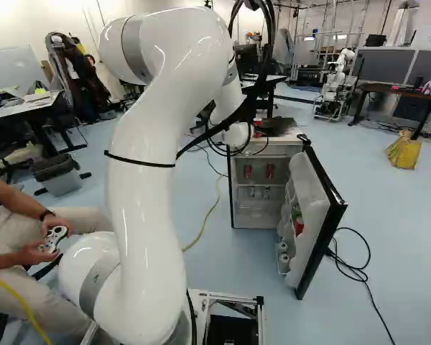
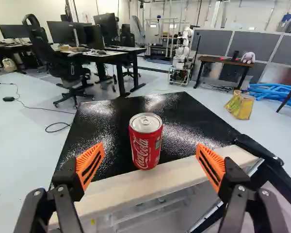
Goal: Grab a drink from the fridge
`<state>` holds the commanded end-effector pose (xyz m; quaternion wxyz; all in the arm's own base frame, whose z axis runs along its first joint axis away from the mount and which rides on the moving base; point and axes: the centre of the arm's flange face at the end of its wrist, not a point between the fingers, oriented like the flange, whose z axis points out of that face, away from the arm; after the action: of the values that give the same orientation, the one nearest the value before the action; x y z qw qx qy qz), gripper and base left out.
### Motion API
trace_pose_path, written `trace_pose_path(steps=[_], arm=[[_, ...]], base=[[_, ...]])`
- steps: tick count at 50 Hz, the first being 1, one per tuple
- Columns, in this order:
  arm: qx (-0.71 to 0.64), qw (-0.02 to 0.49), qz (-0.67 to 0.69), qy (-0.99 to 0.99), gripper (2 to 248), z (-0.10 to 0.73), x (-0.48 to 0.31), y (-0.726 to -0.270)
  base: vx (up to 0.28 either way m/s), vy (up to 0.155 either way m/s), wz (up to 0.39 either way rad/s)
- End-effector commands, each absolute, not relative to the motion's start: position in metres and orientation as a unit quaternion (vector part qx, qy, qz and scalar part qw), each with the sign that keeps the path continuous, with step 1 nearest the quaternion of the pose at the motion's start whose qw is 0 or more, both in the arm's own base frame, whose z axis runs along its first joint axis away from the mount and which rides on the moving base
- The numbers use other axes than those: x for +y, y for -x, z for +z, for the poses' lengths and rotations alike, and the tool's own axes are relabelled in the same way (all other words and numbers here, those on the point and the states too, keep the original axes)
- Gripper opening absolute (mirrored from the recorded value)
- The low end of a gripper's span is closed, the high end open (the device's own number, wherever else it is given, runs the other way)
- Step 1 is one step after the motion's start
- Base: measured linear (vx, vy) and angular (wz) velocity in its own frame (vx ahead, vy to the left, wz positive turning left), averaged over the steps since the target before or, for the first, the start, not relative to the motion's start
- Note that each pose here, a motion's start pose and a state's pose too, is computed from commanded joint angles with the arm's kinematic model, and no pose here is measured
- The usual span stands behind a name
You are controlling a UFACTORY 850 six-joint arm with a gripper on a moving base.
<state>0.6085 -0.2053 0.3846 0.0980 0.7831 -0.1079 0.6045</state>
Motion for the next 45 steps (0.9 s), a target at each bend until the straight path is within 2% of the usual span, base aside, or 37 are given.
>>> trace_pose_path(steps=[20,45], arm=[[-0.135,0.114,0.601,-0.780,247,0.407,-0.229,-0.578],[-0.260,0.125,0.549,-0.785,247,0.422,-0.273,-0.547]], base=[[0.000,0.000,0.000],[0.000,0.000,0.000]])
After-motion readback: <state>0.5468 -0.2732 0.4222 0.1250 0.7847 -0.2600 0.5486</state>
